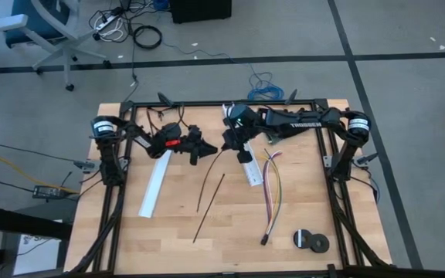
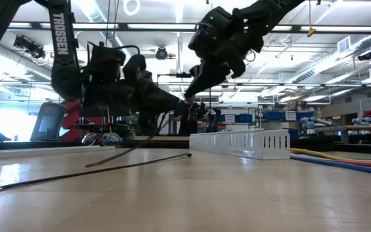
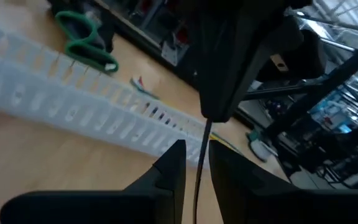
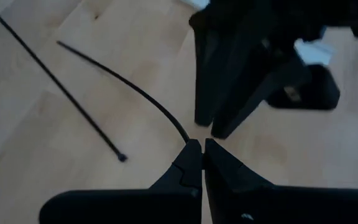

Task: Ziptie cables
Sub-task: Prepare the black zip tie

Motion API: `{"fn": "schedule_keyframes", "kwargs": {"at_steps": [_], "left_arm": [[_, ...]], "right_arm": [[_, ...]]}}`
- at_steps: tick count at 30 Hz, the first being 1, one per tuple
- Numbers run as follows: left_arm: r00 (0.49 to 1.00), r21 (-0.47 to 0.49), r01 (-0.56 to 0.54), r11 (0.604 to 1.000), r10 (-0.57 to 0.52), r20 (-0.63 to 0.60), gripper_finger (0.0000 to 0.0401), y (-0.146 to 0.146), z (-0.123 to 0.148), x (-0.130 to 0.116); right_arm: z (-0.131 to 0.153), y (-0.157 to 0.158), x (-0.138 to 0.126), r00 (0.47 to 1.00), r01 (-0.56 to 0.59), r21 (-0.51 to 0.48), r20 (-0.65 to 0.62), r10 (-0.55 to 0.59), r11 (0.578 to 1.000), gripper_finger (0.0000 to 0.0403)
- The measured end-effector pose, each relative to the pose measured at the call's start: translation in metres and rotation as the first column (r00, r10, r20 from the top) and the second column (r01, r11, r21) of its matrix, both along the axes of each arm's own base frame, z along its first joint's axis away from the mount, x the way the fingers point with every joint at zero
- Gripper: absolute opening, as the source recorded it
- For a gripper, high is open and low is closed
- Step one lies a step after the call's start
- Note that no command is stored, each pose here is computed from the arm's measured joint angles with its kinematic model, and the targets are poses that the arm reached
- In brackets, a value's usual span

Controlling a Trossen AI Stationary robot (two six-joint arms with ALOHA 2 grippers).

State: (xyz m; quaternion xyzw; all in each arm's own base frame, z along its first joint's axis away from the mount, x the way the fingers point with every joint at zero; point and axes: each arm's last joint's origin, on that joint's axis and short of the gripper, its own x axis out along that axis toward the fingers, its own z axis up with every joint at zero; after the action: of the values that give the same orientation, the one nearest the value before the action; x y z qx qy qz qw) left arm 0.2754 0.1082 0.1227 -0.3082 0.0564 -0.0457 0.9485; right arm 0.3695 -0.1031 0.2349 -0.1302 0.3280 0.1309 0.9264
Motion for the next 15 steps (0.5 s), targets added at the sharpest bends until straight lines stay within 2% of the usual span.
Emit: {"fn": "schedule_keyframes", "kwargs": {"at_steps": [4,15], "left_arm": [[0.997,0.016,0.057,0.998,-0.058,0.043,0.0080,0.004,0.007,0.004],[0.993,0.033,0.092,0.995,-0.094,0.070,0.0080,0.005,0.015,0.012]], "right_arm": [[0.003,-0.006,-0.002,1.000,-0.001,-0.017,-0.009,0.001,1.000,0.0000],[0.003,-0.009,-0.002,1.000,-0.003,-0.019,-0.002,0.003,1.000,0.0000]]}}
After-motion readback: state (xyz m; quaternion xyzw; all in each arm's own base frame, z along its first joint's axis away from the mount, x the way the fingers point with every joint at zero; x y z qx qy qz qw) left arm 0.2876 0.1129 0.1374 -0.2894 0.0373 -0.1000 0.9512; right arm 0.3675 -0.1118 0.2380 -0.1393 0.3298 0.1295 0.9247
